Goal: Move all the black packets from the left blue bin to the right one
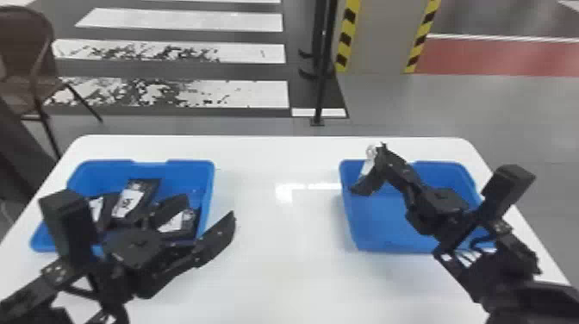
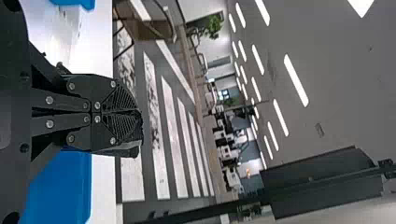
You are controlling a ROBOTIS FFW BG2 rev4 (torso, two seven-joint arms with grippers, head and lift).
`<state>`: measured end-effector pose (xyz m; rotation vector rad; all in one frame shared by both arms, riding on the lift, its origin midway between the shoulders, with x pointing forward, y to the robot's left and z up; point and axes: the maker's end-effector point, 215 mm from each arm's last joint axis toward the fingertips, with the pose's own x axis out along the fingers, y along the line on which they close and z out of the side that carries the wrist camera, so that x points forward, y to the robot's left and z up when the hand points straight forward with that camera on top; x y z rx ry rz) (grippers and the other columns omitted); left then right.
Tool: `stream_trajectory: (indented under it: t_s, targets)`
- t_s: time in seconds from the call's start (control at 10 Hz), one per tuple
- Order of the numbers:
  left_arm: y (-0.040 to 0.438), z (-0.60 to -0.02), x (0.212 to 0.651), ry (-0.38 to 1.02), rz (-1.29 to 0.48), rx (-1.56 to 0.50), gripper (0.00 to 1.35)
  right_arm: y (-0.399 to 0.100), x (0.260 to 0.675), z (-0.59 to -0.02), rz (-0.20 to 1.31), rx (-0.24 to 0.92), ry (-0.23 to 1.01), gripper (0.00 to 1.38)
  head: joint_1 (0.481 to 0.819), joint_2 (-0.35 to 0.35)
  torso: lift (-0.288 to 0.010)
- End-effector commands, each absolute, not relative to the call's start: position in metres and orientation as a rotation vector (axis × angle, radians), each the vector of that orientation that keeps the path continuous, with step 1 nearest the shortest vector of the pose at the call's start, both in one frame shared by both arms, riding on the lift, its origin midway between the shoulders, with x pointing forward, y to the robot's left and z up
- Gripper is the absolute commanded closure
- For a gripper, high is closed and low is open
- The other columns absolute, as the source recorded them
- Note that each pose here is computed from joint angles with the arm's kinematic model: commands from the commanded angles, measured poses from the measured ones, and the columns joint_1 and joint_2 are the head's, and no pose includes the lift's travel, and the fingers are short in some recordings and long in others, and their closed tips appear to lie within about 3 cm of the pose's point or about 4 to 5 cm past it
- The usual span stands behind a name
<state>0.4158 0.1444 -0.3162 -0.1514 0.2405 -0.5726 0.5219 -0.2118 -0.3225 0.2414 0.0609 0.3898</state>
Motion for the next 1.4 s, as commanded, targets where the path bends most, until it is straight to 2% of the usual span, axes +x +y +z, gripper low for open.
stream_trajectory:
  t_s: [0.0,0.2,0.3,0.4,0.5,0.6,0.7,0.9,1.3]
  targets:
    - [0.165,-0.314,0.403,0.249,-0.529,-0.157,0.16,-0.268,0.532,-0.345,0.283,0.179,0.097,1.28,0.695,-0.08,-0.14]
    - [0.181,-0.316,0.395,0.261,-0.494,-0.162,0.16,-0.309,0.532,-0.371,0.204,0.148,0.145,1.28,0.695,-0.122,-0.14]
    - [0.185,-0.317,0.395,0.265,-0.484,-0.162,0.16,-0.32,0.531,-0.389,0.179,0.155,0.178,1.2,0.695,-0.142,-0.14]
    - [0.186,-0.314,0.397,0.258,-0.483,-0.159,0.16,-0.323,0.526,-0.398,0.171,0.158,0.194,0.62,0.695,-0.155,-0.14]
    - [0.189,-0.313,0.398,0.256,-0.477,-0.154,0.16,-0.322,0.518,-0.399,0.172,0.148,0.197,0.13,0.695,-0.162,-0.14]
    - [0.196,-0.312,0.401,0.254,-0.463,-0.138,0.16,-0.32,0.506,-0.381,0.163,0.102,0.163,0.06,0.695,-0.163,-0.14]
    - [0.207,-0.316,0.403,0.274,-0.444,-0.12,0.16,-0.314,0.489,-0.354,0.158,0.048,0.104,0.15,0.695,-0.161,-0.14]
    - [0.229,-0.319,0.409,0.297,-0.406,-0.073,0.16,-0.3,0.452,-0.318,0.145,-0.048,0.031,0.2,0.695,-0.133,-0.14]
    - [0.272,-0.332,0.444,0.357,-0.317,0.035,0.15,-0.268,0.408,-0.298,0.173,-0.001,-0.005,0.21,0.695,-0.05,-0.14]
